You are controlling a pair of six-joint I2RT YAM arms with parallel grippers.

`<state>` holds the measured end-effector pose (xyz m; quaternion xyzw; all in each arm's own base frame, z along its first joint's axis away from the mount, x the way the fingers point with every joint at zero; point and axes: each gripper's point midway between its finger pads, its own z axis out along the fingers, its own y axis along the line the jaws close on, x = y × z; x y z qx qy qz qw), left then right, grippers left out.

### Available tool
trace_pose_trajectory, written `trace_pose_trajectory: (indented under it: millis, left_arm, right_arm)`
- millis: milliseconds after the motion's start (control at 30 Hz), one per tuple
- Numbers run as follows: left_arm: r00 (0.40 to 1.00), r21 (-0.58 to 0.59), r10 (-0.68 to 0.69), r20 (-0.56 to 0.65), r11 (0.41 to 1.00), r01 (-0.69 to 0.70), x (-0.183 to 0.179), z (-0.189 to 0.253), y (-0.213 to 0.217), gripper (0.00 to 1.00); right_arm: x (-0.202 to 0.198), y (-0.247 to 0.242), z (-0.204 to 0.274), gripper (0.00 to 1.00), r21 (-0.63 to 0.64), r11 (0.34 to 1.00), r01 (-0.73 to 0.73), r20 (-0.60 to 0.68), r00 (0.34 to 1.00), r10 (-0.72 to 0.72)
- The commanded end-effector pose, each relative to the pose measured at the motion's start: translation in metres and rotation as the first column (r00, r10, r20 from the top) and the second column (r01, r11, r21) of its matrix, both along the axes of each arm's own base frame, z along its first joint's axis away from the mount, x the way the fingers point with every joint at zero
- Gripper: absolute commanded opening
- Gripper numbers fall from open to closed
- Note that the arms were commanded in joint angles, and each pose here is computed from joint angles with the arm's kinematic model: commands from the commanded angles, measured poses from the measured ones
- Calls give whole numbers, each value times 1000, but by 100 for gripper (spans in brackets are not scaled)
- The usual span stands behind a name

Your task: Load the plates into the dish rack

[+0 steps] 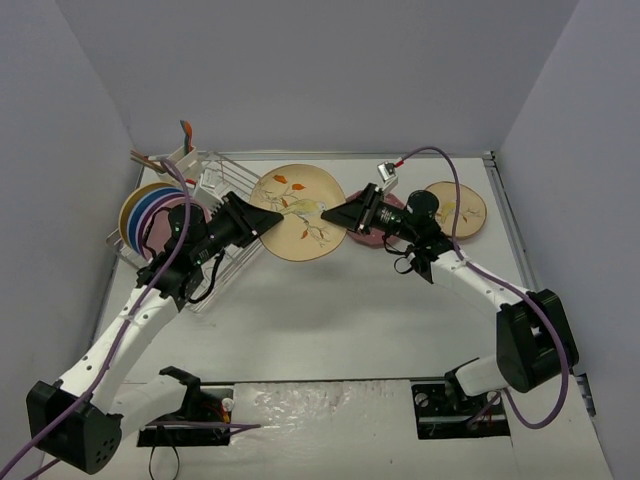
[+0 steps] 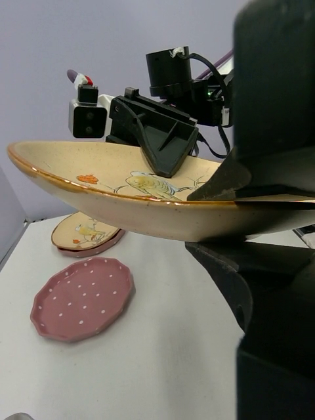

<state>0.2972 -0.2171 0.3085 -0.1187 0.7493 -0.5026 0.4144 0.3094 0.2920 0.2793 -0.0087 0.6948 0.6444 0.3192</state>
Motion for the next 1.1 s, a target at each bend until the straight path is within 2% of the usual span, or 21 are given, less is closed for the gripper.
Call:
trace_pose_trajectory:
  millis: [0, 100, 200, 300, 433, 567, 633, 767, 833, 933, 1000, 1067]
  left_arm:
    - [982, -1, 17, 191, 1000, -17, -4, 51, 6, 0]
    - [974, 52, 27, 225, 998, -40, -4, 53, 13, 0]
    - [964, 136, 22, 264, 989, -60, -6, 51, 23, 0]
    - [957, 246, 13, 288, 965, -87, -5, 47, 37, 0]
    - [937, 430, 9, 349, 887, -169, -4, 50, 66, 0]
    - [906, 637, -17, 423, 717, -284, -3, 64, 108, 0]
    - [894, 705, -42, 446, 632, -321, -2, 72, 125, 0]
    - [885, 855, -147, 441, 369, -364, 9, 78, 163, 0]
    - [877, 880, -187, 442, 277, -385, 13, 88, 174, 0]
    - [873, 909, -253, 417, 103, -404, 25, 93, 192, 0]
    - [879, 917, -275, 390, 31, -397, 35, 93, 202, 0]
    - [891, 925, -277, 361, -14, -379, 44, 88, 211, 0]
  right_arm:
    - [-9, -1, 41, 31, 1, 1000, -5, 238, 971, 5]
    - [-4, -5, 31, 64, -85, 996, 28, 257, 966, -5]
    - [4, -13, 18, 85, -199, 977, 76, 259, 965, -22]
    - [10, -26, 11, 98, -272, 954, 126, 246, 968, -57]
    - [21, -60, 7, 100, -331, 919, 216, 250, 959, -135]
    - [29, -96, 4, 100, -356, 885, 300, 252, 943, -218]
    - [28, -104, 2, 100, -362, 877, 314, 250, 940, -233]
    - [23, -113, -3, 100, -373, 865, 336, 252, 934, -254]
    - [21, -115, -6, 100, -376, 862, 339, 244, 934, -261]
    - [19, -115, -10, 100, -377, 866, 328, 236, 938, -252]
    - [18, -114, -12, 100, -379, 869, 319, 229, 942, -246]
    - [18, -114, -14, 100, -381, 870, 315, 226, 943, -243]
